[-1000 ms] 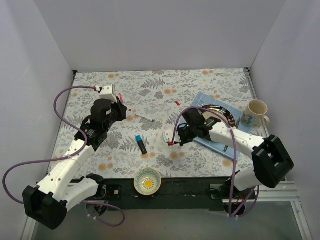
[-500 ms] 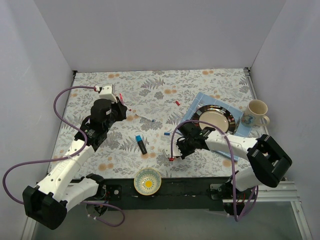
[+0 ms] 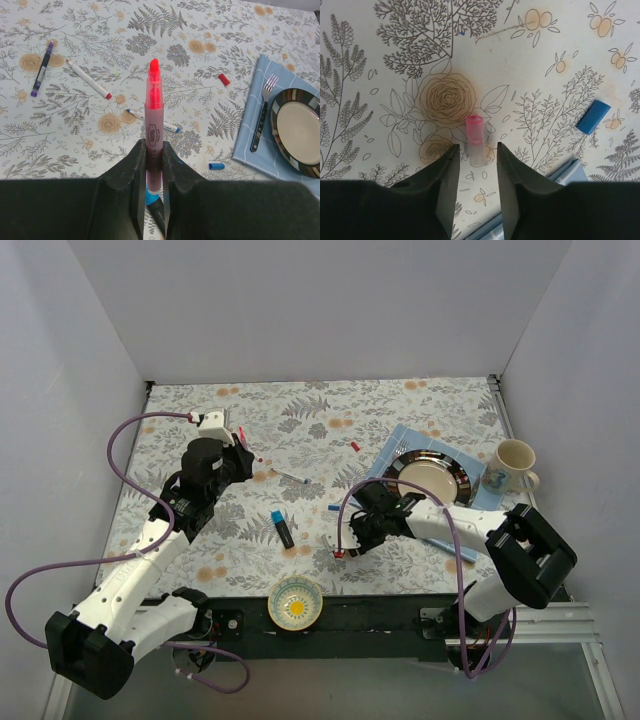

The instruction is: Insert the pens into the pen caps

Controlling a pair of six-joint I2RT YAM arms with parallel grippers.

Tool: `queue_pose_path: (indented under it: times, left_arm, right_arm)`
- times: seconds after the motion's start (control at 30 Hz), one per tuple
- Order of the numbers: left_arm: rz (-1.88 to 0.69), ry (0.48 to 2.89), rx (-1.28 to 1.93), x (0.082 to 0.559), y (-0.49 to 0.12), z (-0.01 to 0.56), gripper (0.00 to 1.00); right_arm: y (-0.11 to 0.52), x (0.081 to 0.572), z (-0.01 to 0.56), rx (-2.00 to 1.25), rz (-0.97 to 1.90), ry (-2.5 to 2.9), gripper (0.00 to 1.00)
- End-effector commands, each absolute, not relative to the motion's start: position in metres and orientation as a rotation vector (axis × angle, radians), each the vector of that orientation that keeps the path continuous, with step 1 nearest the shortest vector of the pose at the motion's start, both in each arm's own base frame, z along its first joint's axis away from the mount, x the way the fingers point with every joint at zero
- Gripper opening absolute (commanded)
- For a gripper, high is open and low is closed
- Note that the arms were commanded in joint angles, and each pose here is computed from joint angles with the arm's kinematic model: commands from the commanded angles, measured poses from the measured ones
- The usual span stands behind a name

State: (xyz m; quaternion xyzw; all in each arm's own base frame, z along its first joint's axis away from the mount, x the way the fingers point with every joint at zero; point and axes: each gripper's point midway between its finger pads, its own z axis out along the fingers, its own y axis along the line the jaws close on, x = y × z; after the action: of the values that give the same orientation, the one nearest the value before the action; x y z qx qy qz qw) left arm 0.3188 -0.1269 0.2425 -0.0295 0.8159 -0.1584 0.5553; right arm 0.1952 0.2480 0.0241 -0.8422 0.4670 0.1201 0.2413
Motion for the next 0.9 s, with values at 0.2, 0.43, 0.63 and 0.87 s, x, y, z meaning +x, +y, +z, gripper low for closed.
queue_pose_path:
  times: [0.2,0.43,0.63,0.87]
  left_arm:
    - [-0.366,1.905,-0.076,0.317,-0.124,0.247,0.0]
    - [-0.353,1.877,-0.113,0.316,-0.118,0.255,0.0]
    - [-0.364,1.863,-0.111,0.315,-0.118,0.257,0.0]
    - [-0.327,1.865,-0.122,0.316,-0.112,0.256,0.0]
  right_arm:
    - [0.259,0.185,0.062,-2.237,0.443,1.24,0.54]
    - [0.306,0.205,0.19,-1.495,0.647,1.429,0.6]
    - [0.32,0.229,0.274,-0.717,0.952,1.75,0.66]
    - [0.3,0.249,0.244,0.22,1.286,2.122,0.98]
